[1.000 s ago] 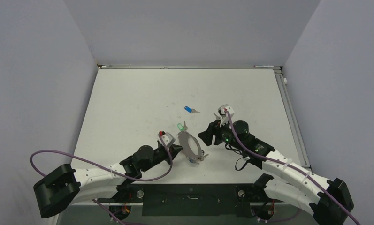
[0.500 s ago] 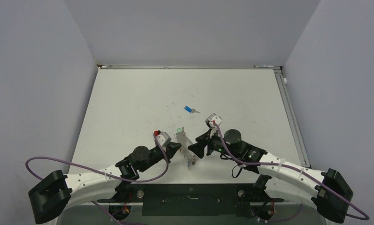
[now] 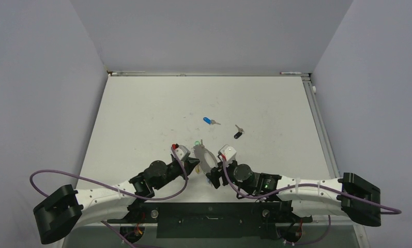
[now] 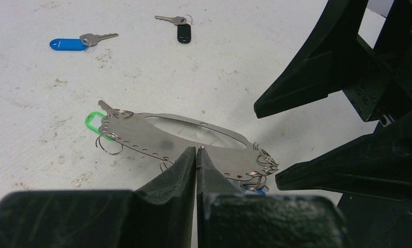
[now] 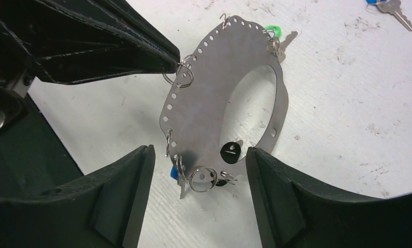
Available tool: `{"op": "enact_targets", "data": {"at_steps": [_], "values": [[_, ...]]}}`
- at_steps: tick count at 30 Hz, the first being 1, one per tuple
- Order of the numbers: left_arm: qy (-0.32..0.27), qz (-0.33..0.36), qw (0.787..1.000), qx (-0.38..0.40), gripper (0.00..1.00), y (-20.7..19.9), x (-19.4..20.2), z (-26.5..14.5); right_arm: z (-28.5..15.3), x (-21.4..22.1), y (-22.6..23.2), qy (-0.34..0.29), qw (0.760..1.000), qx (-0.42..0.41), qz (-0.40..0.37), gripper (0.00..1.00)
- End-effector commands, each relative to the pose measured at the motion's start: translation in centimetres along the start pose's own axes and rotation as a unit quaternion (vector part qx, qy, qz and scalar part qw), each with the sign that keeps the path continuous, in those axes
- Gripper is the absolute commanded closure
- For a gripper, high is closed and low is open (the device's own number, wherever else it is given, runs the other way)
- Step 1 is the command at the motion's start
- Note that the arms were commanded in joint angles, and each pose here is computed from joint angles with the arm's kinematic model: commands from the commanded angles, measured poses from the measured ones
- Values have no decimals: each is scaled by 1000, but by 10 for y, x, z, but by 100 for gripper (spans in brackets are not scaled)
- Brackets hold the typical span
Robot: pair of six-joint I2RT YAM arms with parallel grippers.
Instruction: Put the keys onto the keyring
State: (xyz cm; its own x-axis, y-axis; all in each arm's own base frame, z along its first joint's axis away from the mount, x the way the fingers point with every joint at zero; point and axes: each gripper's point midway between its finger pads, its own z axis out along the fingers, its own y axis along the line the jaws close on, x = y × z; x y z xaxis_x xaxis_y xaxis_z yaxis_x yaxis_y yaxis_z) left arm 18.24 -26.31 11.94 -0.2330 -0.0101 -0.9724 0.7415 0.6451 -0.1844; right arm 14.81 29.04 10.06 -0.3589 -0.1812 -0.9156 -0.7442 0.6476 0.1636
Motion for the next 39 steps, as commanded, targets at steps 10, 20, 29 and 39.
{"op": "enact_targets", "data": {"at_steps": [10, 20, 29, 39], "values": [[-34, -14, 999, 0, 100, -2, -23, 9, 30, -4, 7, -6, 996, 77, -49, 33], [-34, -17, 999, 1, 100, -2, -22, 8, 48, 3, -18, 7, 978, 175, -110, 61], [-41, -20, 999, -7, 100, 1, -24, 3, 53, 8, -17, 23, 975, 175, -134, 94], [-54, -53, 996, -41, 54, 16, -19, -18, 46, 5, -9, 36, 979, 144, -142, 95]]}}
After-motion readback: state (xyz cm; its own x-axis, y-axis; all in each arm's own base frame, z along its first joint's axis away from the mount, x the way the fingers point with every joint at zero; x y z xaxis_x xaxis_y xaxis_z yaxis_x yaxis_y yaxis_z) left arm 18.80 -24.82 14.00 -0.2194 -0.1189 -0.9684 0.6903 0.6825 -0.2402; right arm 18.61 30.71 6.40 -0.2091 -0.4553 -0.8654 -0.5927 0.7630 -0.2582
